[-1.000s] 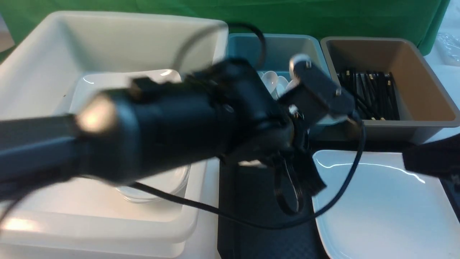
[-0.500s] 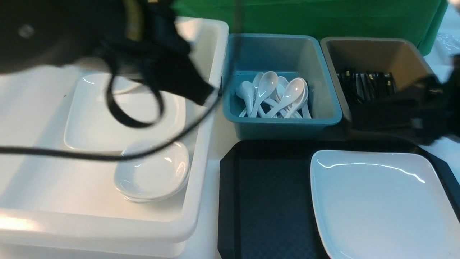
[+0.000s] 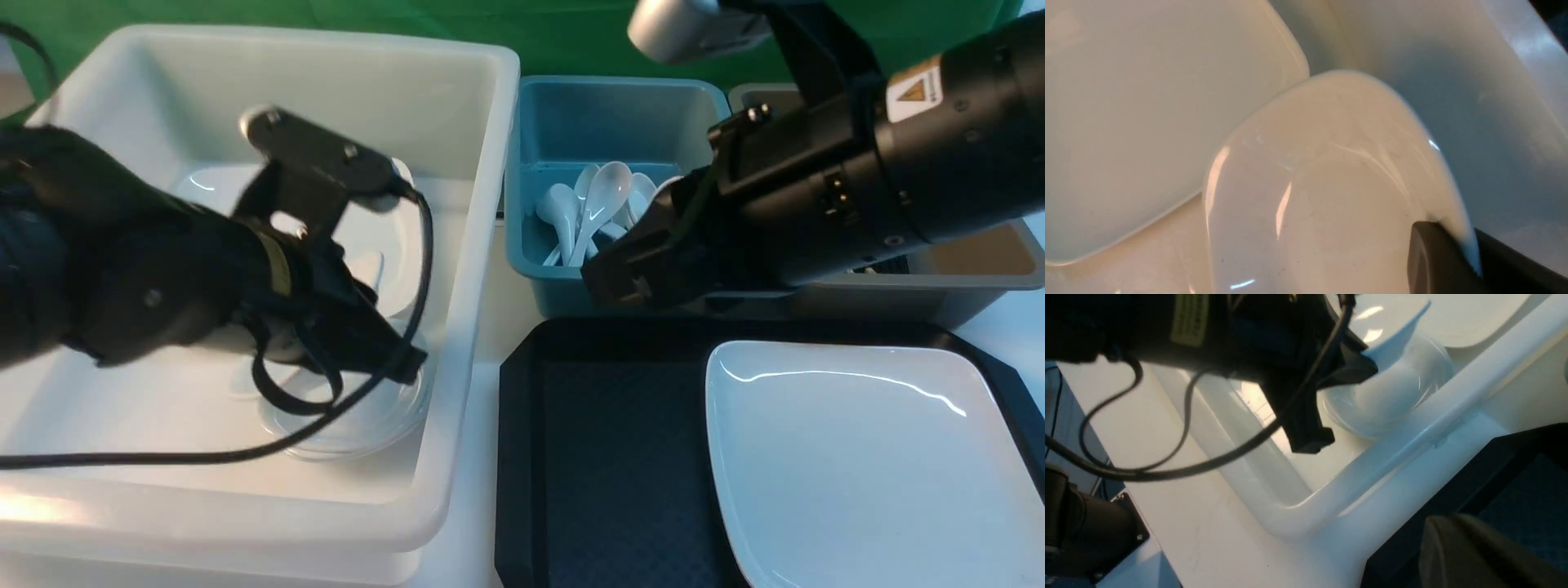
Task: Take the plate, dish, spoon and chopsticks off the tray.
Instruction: Use the left arm to put the small plate into the large storage box on the left, then use the left arm to grab a plate from the dinner plate
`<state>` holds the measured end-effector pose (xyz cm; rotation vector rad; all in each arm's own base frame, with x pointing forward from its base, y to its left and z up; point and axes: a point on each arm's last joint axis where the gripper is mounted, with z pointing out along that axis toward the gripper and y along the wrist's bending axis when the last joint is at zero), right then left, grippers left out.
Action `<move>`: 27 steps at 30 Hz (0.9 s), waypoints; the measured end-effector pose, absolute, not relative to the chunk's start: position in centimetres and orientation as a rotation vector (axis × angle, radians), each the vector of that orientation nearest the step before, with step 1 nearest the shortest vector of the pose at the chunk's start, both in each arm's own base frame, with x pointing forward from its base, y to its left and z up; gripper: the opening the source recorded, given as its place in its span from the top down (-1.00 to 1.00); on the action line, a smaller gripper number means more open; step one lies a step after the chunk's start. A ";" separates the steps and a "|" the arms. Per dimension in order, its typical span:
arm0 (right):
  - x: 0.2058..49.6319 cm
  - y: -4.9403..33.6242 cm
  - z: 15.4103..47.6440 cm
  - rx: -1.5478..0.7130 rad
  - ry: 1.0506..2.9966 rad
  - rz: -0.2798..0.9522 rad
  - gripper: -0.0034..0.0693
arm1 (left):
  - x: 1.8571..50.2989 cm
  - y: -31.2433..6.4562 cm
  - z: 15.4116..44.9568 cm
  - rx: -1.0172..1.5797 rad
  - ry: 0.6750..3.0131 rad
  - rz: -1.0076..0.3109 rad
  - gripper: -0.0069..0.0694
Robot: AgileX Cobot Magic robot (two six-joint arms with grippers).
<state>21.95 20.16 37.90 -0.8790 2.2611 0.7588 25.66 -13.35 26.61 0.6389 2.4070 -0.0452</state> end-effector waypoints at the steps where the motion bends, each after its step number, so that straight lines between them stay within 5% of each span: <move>1: 22.0 20.2 37.9 -0.875 2.259 0.759 0.85 | 25.8 -13.5 26.2 0.643 2.417 -0.043 0.75; 9: 22.1 20.2 38.0 -0.867 2.251 0.760 0.85 | 27.0 -14.1 23.3 0.689 2.488 -0.007 0.56; 17: 22.3 20.0 37.9 -0.883 2.250 0.706 0.85 | 26.6 -13.9 24.9 0.670 2.474 -0.021 -0.18; 20: 22.6 19.2 38.0 -0.859 2.255 0.659 0.85 | 25.9 -13.7 27.9 0.606 2.430 -0.085 -0.44; 24: 23.0 17.0 38.8 -0.803 2.256 0.596 0.84 | 25.4 -14.0 30.5 0.527 2.391 -0.209 -0.40; 27: 22.7 12.7 40.1 -0.740 2.291 0.420 0.83 | 25.2 -15.3 33.6 0.514 2.343 -0.360 0.11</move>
